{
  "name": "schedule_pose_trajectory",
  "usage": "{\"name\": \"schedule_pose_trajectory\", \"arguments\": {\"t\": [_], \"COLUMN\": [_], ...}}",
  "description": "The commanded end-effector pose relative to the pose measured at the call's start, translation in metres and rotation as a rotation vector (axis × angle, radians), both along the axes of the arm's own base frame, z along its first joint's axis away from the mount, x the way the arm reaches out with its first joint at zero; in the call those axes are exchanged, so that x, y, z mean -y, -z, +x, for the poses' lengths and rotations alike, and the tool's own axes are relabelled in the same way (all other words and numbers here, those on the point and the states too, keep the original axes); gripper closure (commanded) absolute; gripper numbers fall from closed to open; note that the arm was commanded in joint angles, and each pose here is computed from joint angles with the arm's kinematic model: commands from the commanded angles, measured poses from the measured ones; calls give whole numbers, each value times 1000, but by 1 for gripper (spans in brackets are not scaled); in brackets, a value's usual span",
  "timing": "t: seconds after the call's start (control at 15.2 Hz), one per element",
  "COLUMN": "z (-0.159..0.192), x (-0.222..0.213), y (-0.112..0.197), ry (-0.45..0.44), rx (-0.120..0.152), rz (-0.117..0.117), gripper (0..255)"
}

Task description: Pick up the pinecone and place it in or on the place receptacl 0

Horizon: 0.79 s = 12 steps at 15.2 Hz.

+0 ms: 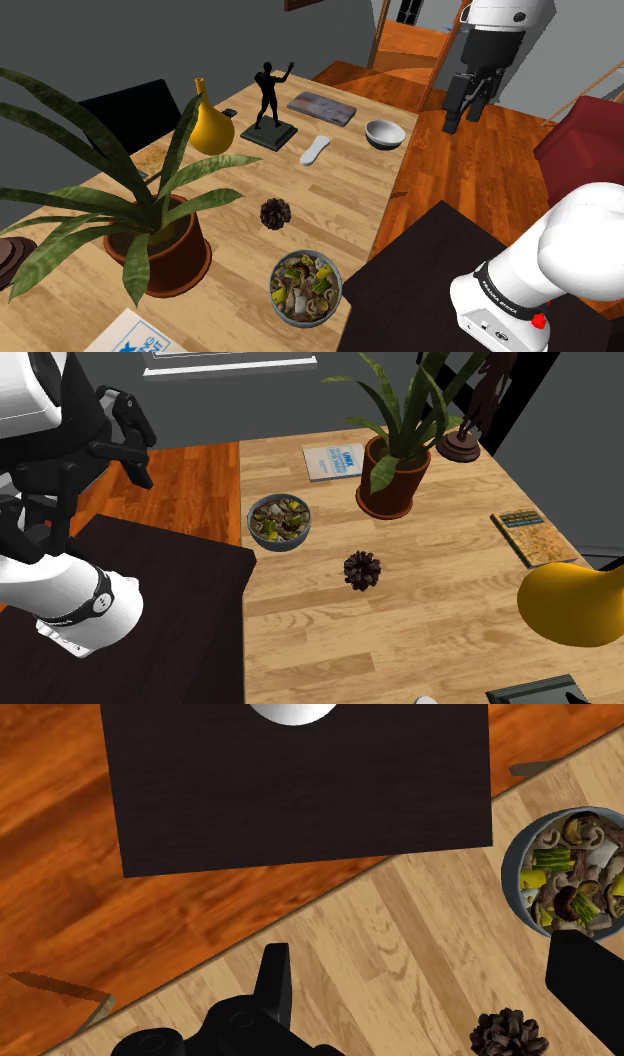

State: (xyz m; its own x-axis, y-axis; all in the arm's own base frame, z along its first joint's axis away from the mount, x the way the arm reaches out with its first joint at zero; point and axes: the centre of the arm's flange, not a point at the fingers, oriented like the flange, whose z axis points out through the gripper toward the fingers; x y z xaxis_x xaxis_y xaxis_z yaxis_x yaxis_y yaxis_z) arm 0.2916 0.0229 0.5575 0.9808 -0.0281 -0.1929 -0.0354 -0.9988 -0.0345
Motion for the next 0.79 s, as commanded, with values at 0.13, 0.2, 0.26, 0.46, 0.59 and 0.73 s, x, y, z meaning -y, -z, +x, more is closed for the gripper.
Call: {"name": "schedule_pose_trajectory", "arguments": {"t": [0.13, 0.2, 0.26, 0.46, 0.59, 0.73], "z": [11, 16, 22, 38, 50, 62], "x": [-17, -26, -34, -59, -76, -92], "y": [17, 25, 34, 59, 77, 94], "ry": [4, 6, 9, 15, 19, 23], "rx": [10, 15, 20, 35, 44, 54], "rz": [-10, -15, -21, -36, -46, -57], "gripper": [0, 0, 0, 0, 0, 0]}}
